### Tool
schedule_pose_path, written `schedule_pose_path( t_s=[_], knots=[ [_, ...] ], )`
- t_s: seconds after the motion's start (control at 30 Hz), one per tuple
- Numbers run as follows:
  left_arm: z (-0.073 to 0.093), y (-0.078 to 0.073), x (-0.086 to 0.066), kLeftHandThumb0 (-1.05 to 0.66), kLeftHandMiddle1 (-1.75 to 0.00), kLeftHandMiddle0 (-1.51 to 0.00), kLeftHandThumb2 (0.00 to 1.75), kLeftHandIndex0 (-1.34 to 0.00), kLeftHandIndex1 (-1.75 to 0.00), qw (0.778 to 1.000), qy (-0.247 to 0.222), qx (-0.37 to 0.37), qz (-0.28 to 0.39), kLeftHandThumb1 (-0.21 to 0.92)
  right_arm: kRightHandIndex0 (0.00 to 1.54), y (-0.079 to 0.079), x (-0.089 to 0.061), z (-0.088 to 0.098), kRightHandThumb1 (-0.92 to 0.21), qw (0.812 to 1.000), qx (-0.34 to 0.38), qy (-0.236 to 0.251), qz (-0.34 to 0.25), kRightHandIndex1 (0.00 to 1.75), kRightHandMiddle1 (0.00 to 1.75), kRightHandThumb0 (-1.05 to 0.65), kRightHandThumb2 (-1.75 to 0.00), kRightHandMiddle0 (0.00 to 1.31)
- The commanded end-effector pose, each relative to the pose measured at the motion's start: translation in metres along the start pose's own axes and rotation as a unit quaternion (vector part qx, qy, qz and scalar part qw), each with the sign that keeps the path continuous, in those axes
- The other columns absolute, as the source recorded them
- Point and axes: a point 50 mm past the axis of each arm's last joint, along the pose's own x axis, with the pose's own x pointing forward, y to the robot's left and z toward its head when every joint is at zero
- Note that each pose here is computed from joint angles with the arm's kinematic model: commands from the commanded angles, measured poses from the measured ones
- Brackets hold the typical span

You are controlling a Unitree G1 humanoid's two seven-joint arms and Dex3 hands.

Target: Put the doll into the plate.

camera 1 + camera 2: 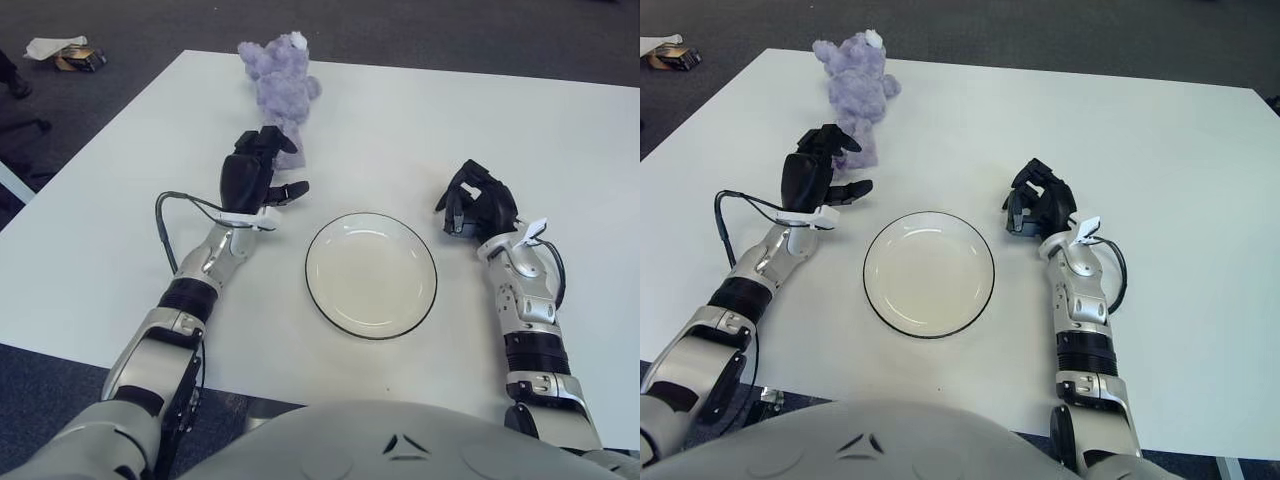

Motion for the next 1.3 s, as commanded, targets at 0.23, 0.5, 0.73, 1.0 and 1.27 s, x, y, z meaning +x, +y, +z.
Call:
schedule_pose_path(
  t_s=[0.23, 0.5, 0.73, 1.0, 1.27],
  knots=[
    [0.005, 0.003, 0.001, -0.08, -1.45, -0.27, 0.48, -0.21, -1.75, 1.0, -0.009, 0.026, -0.012, 0.91, 0.62, -0.001, -0.012, -0.033, -0.16, 0.997, 0.005, 0.071, -0.004, 1.75, 1.75, -0.01, -1.5, 0.6],
    [0.006, 0.004, 0.006, -0.35, -1.4, -0.14, 0.55, -0.21, -1.75, 0.999, -0.006, 0.044, -0.01, 0.89, 0.62, 0.0, -0.013, -0.034, -0.16, 0.997, 0.001, 0.071, -0.005, 1.75, 1.75, -0.01, -1.5, 0.6],
    [0.004, 0.007, 0.012, -0.36, -1.35, -0.12, 0.52, -0.19, -1.75, 0.997, -0.005, 0.071, 0.001, 0.92, 0.61, 0.001, -0.013, -0.034, -0.16, 0.997, 0.008, 0.07, -0.003, 1.75, 1.75, -0.01, -1.5, 0.6],
    [0.001, 0.011, 0.026, -0.69, -1.18, -0.02, 0.78, -0.01, -1.34, 0.99, -0.023, 0.136, 0.023, 0.75, 0.62, 0.002, -0.013, -0.036, -0.16, 0.997, 0.017, 0.071, -0.004, 1.75, 1.75, -0.01, -1.5, 0.6],
    [-0.004, 0.013, 0.038, -0.79, -0.8, 0.0, 0.68, 0.0, -0.96, 0.982, -0.029, 0.179, 0.046, 0.78, 0.62, 0.003, -0.013, -0.037, -0.16, 0.997, 0.017, 0.07, -0.004, 1.75, 1.75, -0.01, -1.5, 0.6]
  ],
)
